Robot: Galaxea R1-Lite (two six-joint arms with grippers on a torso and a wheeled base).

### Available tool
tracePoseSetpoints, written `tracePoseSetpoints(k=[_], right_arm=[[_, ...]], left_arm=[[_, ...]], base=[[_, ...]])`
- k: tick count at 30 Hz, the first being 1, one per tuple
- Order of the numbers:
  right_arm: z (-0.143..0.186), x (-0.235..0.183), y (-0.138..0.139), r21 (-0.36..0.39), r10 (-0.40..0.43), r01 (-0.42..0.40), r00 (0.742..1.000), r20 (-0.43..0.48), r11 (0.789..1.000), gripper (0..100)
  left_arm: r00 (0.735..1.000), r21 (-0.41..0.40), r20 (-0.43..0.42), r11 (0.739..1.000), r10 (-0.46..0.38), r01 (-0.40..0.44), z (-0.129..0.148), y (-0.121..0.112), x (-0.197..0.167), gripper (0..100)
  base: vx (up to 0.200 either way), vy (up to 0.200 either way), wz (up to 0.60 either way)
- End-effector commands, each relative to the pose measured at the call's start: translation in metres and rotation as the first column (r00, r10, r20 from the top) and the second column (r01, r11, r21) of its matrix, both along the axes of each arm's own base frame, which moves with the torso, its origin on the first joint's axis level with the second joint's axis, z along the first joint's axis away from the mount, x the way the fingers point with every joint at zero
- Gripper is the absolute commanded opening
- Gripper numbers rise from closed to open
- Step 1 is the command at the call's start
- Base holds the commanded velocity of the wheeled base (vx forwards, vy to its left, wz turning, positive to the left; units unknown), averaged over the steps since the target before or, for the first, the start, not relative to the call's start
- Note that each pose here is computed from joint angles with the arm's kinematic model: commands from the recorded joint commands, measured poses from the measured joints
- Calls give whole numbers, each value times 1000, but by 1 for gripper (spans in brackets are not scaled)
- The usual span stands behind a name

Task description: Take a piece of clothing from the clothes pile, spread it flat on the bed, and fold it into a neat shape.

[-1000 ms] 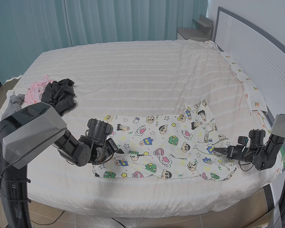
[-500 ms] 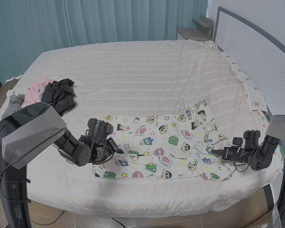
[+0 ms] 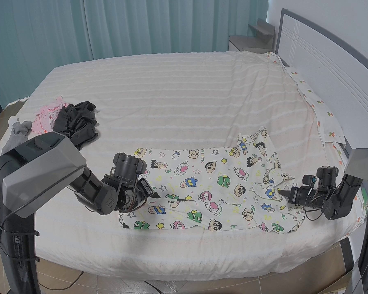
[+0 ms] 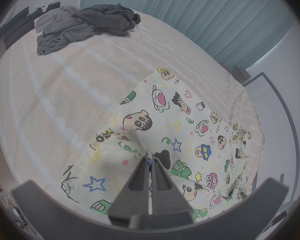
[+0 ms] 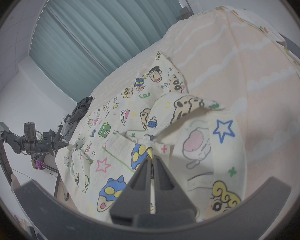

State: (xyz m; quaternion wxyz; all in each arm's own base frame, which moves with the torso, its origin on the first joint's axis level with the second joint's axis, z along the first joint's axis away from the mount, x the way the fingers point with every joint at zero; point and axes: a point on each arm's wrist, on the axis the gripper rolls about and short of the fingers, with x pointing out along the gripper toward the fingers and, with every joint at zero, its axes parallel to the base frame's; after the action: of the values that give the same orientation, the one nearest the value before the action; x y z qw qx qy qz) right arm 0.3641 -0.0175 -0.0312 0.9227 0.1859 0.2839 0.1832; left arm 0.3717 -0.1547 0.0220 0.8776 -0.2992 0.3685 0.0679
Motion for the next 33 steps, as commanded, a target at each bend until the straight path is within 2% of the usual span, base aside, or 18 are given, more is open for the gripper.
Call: tracePoseSetpoints(k=[1,12,18,33], right_arm=[[9,0,-4,-2,-10,10,999,50,1000,0],[20,3,-9,-11,-41,42,995,94,999,0],[29,10,-14,27,-95,92,984,150,995,0],[24,29,-17,39,-133,128,968,212,991,0]], left_arm=[[1000,0,-1,1000,-4,4,0,-2,-1,0],[1000,0,3,1000,-16,16,1,-6,-2,0],[1000,1,4,1000,-17,17,1,-6,-2,0],[1000,-2,21,1000,-14,14,3,-8,2,0]], base=[[0,0,0],[0,0,0],[0,0,0],[0,0,0]])
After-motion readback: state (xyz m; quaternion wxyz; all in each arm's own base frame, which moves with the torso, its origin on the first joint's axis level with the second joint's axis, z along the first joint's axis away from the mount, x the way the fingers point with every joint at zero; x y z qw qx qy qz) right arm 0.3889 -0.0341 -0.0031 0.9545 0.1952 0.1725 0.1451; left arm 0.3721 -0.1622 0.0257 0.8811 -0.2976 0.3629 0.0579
